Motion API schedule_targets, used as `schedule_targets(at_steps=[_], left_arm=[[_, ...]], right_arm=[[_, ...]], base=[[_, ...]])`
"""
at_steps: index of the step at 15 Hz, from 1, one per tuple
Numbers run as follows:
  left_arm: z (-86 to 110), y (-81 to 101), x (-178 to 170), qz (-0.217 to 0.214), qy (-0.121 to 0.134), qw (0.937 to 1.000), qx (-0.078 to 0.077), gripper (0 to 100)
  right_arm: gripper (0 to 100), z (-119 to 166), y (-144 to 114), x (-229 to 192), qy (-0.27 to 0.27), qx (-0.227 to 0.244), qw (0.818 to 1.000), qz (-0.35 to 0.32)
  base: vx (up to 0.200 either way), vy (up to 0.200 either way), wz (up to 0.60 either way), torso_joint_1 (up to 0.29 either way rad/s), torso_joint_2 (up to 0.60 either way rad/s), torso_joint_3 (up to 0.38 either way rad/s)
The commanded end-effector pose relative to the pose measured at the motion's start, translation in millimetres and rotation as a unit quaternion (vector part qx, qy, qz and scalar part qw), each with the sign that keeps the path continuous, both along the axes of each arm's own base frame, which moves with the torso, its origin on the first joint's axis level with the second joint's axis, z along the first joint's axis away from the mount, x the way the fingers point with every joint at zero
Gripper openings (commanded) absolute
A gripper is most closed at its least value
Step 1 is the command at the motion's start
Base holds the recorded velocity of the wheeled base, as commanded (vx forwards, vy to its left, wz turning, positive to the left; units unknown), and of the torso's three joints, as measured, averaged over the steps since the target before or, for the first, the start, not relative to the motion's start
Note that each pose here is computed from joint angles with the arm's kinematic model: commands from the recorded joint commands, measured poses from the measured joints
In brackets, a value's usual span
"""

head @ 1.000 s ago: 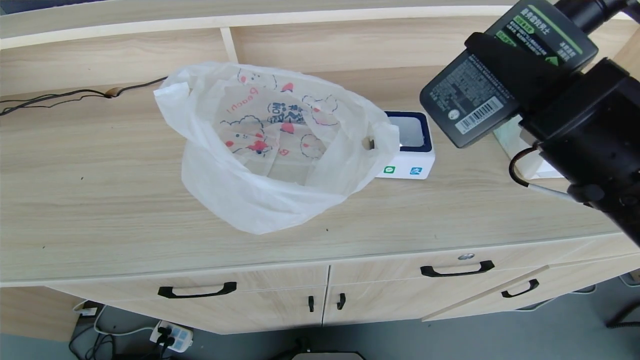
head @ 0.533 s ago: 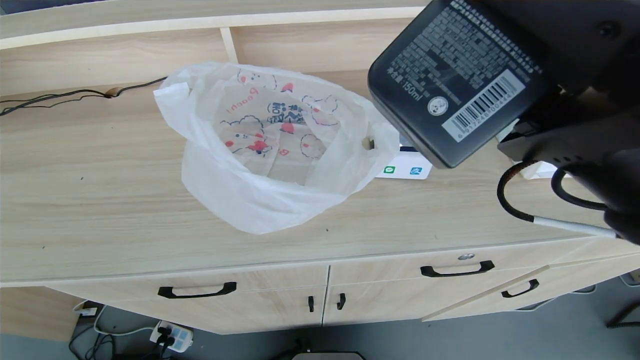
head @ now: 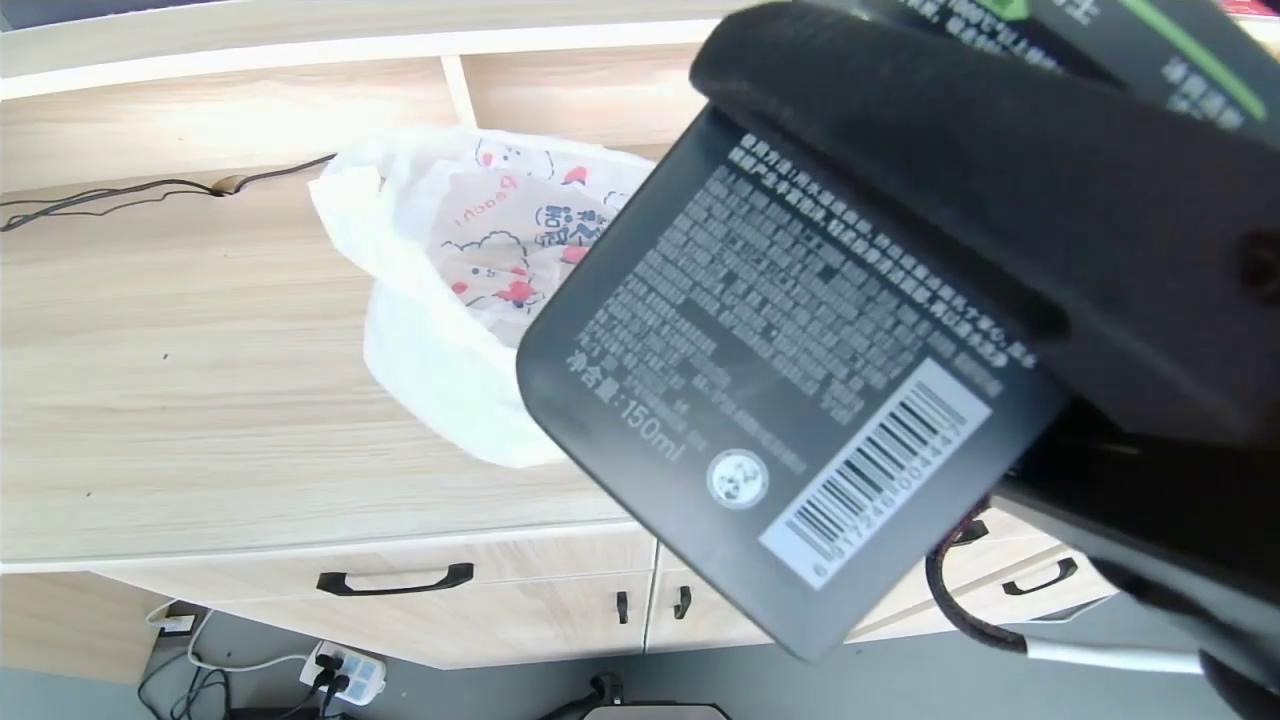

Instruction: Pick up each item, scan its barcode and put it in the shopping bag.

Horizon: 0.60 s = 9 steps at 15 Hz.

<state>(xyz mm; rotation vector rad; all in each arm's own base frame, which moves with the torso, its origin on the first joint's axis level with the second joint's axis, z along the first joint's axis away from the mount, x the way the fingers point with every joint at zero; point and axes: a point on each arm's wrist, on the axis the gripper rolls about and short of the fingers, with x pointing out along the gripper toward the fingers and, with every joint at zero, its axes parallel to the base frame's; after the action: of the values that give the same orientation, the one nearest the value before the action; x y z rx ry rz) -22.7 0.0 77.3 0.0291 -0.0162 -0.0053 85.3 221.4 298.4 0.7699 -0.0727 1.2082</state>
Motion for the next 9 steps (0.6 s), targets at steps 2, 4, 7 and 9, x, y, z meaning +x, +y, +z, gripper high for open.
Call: schedule_targets(at_steps=[2, 4, 7, 9], left_arm=[[-0.1, 0.0, 0.0, 0.001, 0.0, 1.0, 0.0, 100], [0.1, 0.0, 0.0, 0.0, 0.0, 1.0, 0.0, 100], [0.1, 0.0, 0.0, 0.0, 0.0, 1.0, 0.0, 100], [0.1, 0.0, 0.0, 0.0, 0.0, 1.0, -0.001, 100]], right_arm=[[0, -4.7, 2.5, 0.1, 0.005, -0.002, 1.0, 0.003], [0, -6.9, 1.2, -0.3, 0.004, 0.0, 1.0, 0.003], [0, -10.5, -1.7, 5.5, -0.002, -0.014, 1.0, -0.021], [0, -22.9, -16.4, 54.1, -0.062, -0.091, 0.983, -0.147]], base=[[0.0, 0.0, 0.0, 0.0, 0.0, 0.0], [0.0, 0.0, 0.0, 0.0, 0.0, 0.0], [0.0, 0.0, 0.0, 0.0, 0.0, 0.0], [0.0, 0.0, 0.0, 0.0, 0.0, 0.0]])
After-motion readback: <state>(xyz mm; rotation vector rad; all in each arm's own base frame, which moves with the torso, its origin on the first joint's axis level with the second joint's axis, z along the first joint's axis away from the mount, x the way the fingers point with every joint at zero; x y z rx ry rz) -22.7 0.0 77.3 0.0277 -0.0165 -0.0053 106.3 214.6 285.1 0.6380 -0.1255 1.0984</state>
